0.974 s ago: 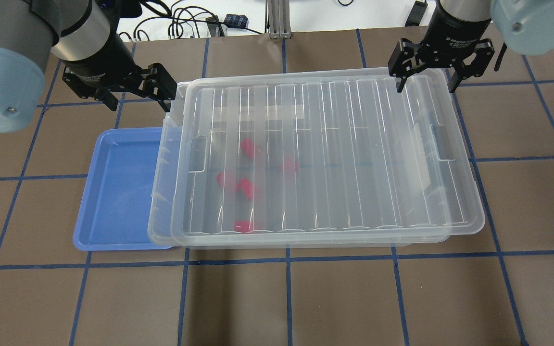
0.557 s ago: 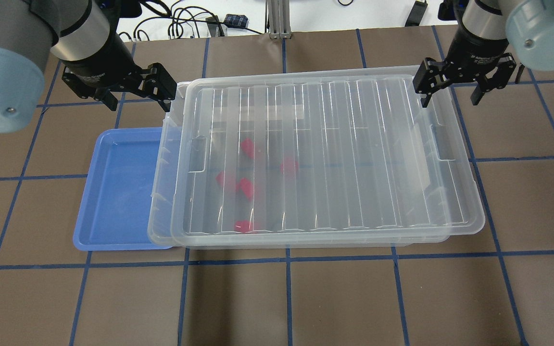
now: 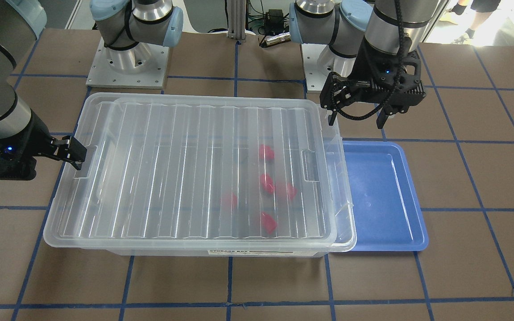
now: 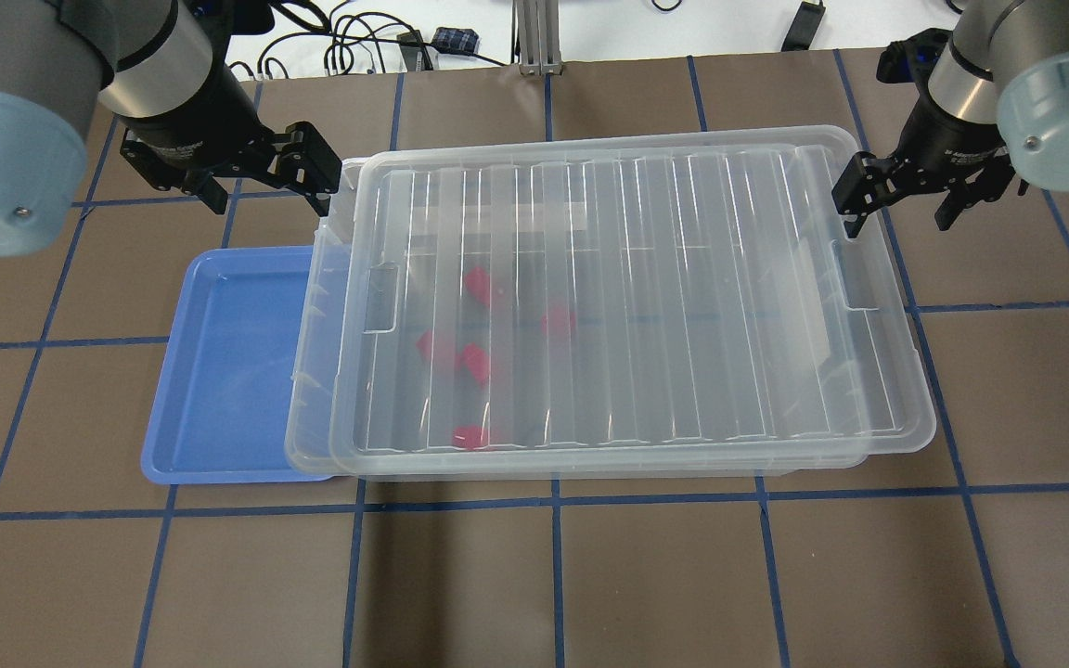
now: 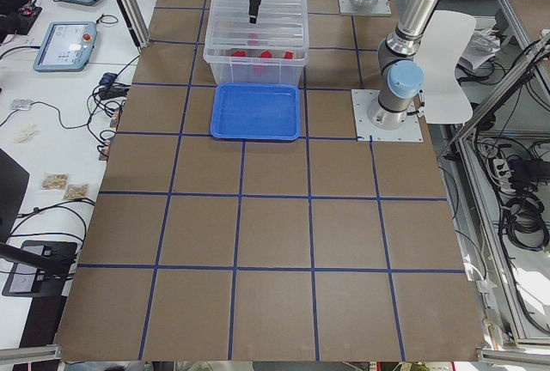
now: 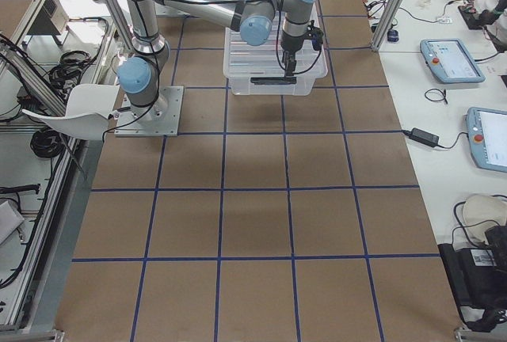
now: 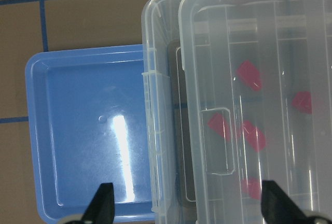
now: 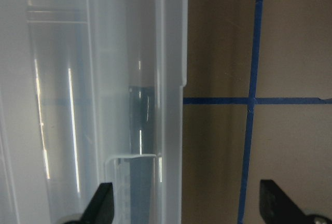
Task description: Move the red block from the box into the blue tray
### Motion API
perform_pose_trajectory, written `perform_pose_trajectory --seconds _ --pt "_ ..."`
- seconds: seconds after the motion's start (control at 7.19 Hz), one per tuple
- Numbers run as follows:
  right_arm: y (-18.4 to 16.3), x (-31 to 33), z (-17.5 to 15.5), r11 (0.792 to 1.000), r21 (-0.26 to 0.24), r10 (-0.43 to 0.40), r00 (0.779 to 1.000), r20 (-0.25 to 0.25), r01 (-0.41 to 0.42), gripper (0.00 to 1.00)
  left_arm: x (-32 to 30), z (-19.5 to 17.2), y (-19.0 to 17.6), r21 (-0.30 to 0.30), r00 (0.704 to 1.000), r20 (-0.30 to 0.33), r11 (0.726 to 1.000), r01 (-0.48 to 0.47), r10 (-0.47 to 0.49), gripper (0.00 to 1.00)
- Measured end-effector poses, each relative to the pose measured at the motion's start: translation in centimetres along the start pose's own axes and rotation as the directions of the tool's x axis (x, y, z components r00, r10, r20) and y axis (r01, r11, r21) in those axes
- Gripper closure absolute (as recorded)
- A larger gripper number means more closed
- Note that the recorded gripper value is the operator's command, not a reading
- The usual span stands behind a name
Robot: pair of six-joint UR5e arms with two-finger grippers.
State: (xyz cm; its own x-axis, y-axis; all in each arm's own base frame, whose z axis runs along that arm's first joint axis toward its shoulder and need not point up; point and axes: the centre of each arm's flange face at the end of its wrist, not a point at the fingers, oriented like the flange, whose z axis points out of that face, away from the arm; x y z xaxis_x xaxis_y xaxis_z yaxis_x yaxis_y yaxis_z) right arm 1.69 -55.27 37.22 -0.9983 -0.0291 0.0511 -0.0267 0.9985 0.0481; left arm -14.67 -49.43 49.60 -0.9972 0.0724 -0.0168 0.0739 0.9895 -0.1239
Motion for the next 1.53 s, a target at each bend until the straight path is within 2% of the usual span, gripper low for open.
perform_pose_trajectory --seconds 0.28,0.7,1.53 --pt "0.3 0.7 0.9 1.000 0.005 0.004 1.000 0.007 -0.004 0.00 0.0 0.0 0.0 0.001 1.000 -0.001 1.000 0.000 0.000 0.00" --pt "0.8 0.8 2.4 1.000 -0.020 0.009 1.000 0.021 -0.008 0.00 0.1 0.0 0.0 0.001 1.000 -0.001 1.000 -0.002 0.002 0.00" --pt "0.7 2.1 3.1 1.000 -0.005 -0.024 1.000 0.001 0.024 0.00 0.1 0.0 0.0 0.000 1.000 -0.001 1.000 -0.001 0.001 0.00"
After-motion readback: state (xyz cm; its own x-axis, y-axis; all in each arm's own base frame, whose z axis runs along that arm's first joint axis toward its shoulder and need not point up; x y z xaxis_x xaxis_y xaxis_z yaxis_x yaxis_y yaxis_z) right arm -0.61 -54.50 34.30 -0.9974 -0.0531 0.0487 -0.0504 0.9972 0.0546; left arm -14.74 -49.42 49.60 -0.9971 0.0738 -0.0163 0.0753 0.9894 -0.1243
